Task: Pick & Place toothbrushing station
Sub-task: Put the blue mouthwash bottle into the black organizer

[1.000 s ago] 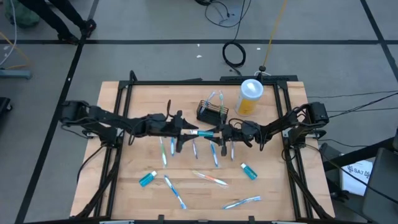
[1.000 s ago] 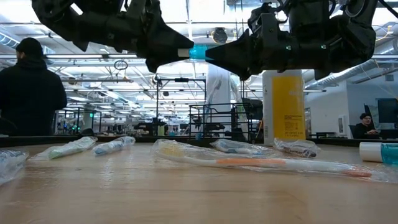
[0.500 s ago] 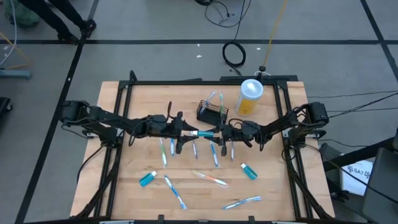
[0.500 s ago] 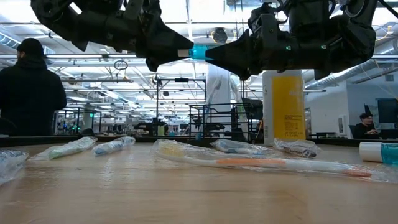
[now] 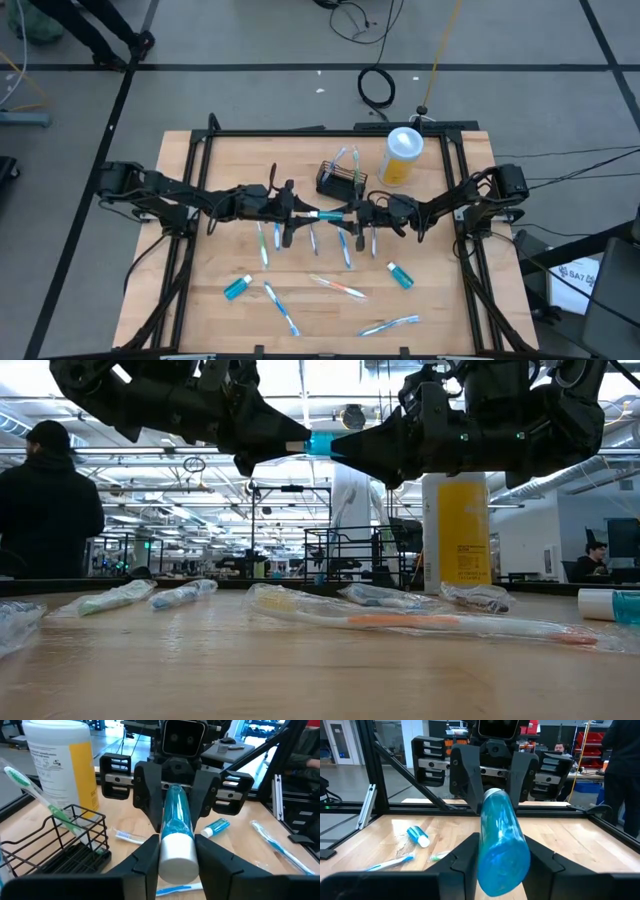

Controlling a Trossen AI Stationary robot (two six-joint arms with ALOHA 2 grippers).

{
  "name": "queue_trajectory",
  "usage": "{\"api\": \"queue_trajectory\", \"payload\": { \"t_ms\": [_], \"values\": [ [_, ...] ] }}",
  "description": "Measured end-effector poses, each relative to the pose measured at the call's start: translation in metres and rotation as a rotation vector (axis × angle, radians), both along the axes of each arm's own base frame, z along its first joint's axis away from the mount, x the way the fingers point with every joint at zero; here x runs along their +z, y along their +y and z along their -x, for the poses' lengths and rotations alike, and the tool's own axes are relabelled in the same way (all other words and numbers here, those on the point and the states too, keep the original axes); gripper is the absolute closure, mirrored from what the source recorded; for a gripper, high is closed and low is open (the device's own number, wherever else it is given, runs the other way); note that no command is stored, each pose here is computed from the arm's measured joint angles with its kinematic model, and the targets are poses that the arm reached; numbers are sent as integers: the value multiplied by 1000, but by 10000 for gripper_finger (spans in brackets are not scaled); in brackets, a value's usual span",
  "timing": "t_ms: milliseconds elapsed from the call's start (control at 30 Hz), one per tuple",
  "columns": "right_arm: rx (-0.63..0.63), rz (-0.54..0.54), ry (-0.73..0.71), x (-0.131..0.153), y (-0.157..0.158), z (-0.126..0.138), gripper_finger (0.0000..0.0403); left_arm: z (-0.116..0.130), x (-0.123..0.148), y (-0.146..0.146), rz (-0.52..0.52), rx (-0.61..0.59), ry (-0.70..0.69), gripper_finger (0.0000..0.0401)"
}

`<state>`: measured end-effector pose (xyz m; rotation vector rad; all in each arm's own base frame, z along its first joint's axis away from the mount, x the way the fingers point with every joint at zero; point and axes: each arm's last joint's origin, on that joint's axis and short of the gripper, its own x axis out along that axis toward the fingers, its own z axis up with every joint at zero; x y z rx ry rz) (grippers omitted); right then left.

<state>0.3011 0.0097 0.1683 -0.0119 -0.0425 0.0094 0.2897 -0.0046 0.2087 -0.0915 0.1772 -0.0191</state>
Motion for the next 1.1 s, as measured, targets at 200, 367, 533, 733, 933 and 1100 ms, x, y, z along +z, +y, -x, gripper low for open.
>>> {"api": "queue_trajectory", "payload": {
  "t_ms": [200, 367, 533, 733, 933, 1100],
  "values": [
    [-28, 44, 78, -4, -1, 1, 236, -3, 7, 0, -7, -6, -3, 302],
    [-112, 94, 283, -7, -2, 15, 208, -14, 19, 0, -87, 0, 181, 300],
    [-93, 89, 467, -1, 3, 35, 203, -24, 58, 6, -302, 46, 374, 291],
    [-75, 83, 616, 1, 7, 54, 212, -38, 110, 27, -447, 64, 476, 289],
    [-70, 98, 626, 1, 7, 55, 215, -71, 122, 58, -576, 24, 655, 289],
    [-68, 100, 644, -1, 7, 56, 216, -98, 108, 86, -642, -42, 824, 289]
  ]
}}
